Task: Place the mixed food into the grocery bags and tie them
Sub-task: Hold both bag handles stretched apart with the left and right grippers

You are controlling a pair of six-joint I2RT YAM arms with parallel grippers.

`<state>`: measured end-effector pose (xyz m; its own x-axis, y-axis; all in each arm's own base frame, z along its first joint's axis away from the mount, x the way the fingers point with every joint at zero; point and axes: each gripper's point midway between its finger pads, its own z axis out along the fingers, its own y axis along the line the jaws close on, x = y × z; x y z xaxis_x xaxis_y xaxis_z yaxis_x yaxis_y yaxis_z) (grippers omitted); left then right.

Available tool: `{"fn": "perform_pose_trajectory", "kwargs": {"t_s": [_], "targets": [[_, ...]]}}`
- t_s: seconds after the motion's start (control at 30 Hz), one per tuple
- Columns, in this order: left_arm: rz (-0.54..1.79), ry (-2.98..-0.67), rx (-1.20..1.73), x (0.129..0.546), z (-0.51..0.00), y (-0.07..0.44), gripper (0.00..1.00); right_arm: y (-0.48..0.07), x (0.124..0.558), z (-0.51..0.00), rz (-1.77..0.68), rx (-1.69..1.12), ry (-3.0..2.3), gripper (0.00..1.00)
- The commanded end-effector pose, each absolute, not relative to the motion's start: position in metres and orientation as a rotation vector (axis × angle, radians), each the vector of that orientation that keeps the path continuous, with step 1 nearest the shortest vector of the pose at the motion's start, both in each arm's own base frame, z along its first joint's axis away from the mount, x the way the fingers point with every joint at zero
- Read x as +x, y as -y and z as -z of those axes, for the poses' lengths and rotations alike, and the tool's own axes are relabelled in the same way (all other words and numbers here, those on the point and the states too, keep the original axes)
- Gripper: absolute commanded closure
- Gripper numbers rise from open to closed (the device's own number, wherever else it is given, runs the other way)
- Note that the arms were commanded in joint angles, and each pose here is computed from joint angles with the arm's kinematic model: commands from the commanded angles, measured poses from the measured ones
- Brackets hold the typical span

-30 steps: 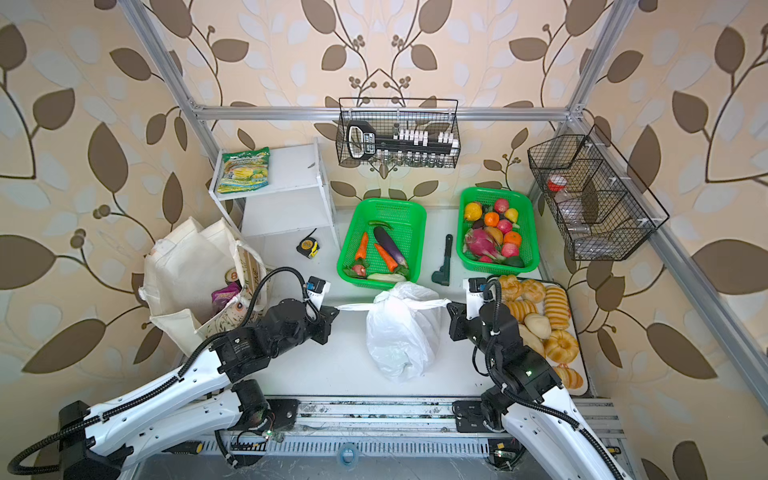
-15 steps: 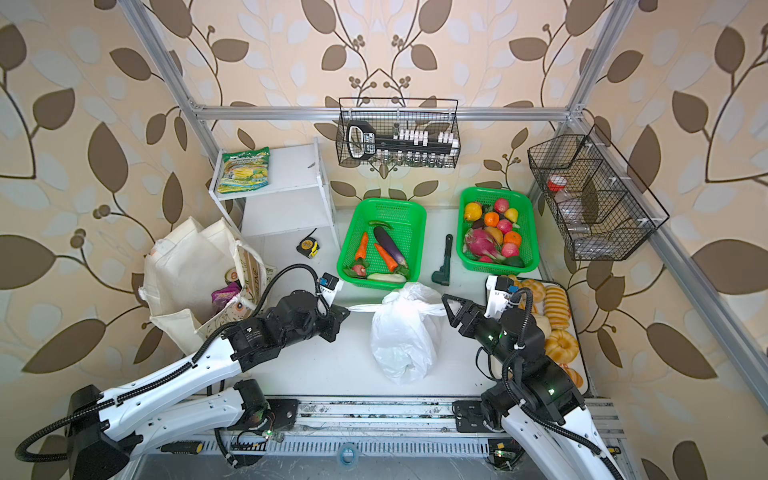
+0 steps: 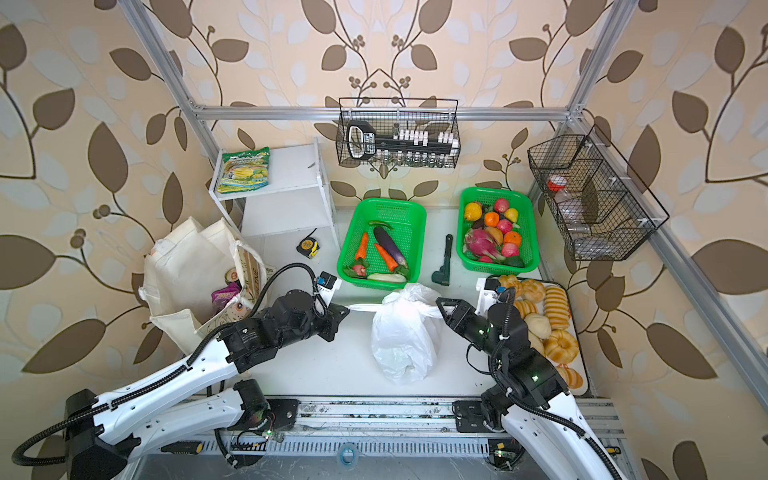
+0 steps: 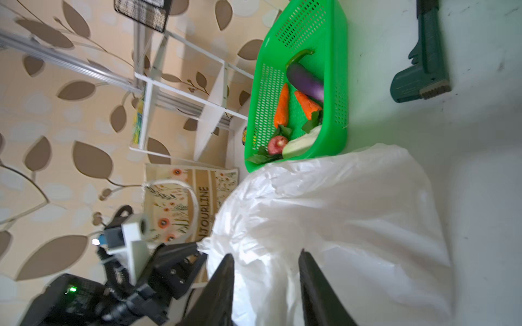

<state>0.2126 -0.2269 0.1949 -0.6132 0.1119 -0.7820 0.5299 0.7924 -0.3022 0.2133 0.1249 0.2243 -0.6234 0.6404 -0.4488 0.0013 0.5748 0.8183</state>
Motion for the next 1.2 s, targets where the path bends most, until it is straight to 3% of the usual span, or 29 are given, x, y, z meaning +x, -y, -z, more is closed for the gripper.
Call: {"fn": "perform_pose_trajectory", "kwargs": {"t_s": [0.0,0.07,0.23,0.27,0.33,0.4,0.5,0.67,0.83,0.9,0.97,1.0,1.07,1.1,1.13,1.17], "targets": [[0.696,-2.094,0.461,0.218,-0.225,0.230,1.00,-0.119,0.217,-0.218,-1.025,0.545,-2.024,0.88],[0.678,-2.101,0.435,0.220,-0.225,0.226,1.00,-0.113,0.219,-0.216,-0.965,0.535,-2.024,1.00],[0.639,-2.094,0.413,0.222,-0.227,0.219,1.00,-0.094,0.223,-0.216,-0.831,0.547,-1.987,1.00],[0.653,-2.082,0.442,0.220,-0.228,0.221,0.95,-0.095,0.224,-0.216,-0.833,0.540,-1.983,1.00],[0.697,-2.055,0.541,0.212,-0.230,0.231,0.56,-0.098,0.225,-0.215,-0.847,0.526,-1.985,1.00],[0.733,-2.026,0.662,0.202,-0.231,0.240,0.33,-0.102,0.224,-0.214,-0.863,0.508,-2.000,1.00],[0.755,-2.001,0.776,0.195,-0.232,0.249,0.14,-0.103,0.224,-0.210,-0.862,0.500,-2.010,1.00],[0.603,-1.980,0.943,0.205,-0.231,0.253,0.02,-0.104,0.225,-0.214,-0.861,0.483,-1.993,1.00],[0.441,-2.010,1.118,0.221,-0.216,0.260,0.01,-0.105,0.224,-0.215,-0.868,0.477,-1.993,1.00],[0.444,-2.035,1.224,0.218,-0.210,0.267,0.04,-0.105,0.224,-0.216,-0.869,0.471,-1.991,1.00],[0.473,-2.063,1.322,0.211,-0.204,0.274,0.16,-0.105,0.224,-0.218,-0.867,0.462,-1.988,1.00],[0.480,-2.081,1.346,0.209,-0.201,0.275,0.29,-0.104,0.224,-0.218,-0.862,0.463,-1.989,1.00],[0.479,-2.134,1.342,0.209,-0.201,0.275,0.68,-0.103,0.224,-0.219,-0.849,0.460,-1.987,1.00],[0.481,-2.151,1.331,0.210,-0.202,0.274,0.83,-0.102,0.224,-0.218,-0.838,0.458,-1.988,1.00],[0.487,-2.160,1.314,0.210,-0.205,0.274,0.95,-0.099,0.225,-0.219,-0.816,0.455,-1.986,1.00],[0.494,-2.159,1.294,0.209,-0.208,0.273,1.00,-0.097,0.227,-0.220,-0.791,0.449,-1.984,1.00]]}}
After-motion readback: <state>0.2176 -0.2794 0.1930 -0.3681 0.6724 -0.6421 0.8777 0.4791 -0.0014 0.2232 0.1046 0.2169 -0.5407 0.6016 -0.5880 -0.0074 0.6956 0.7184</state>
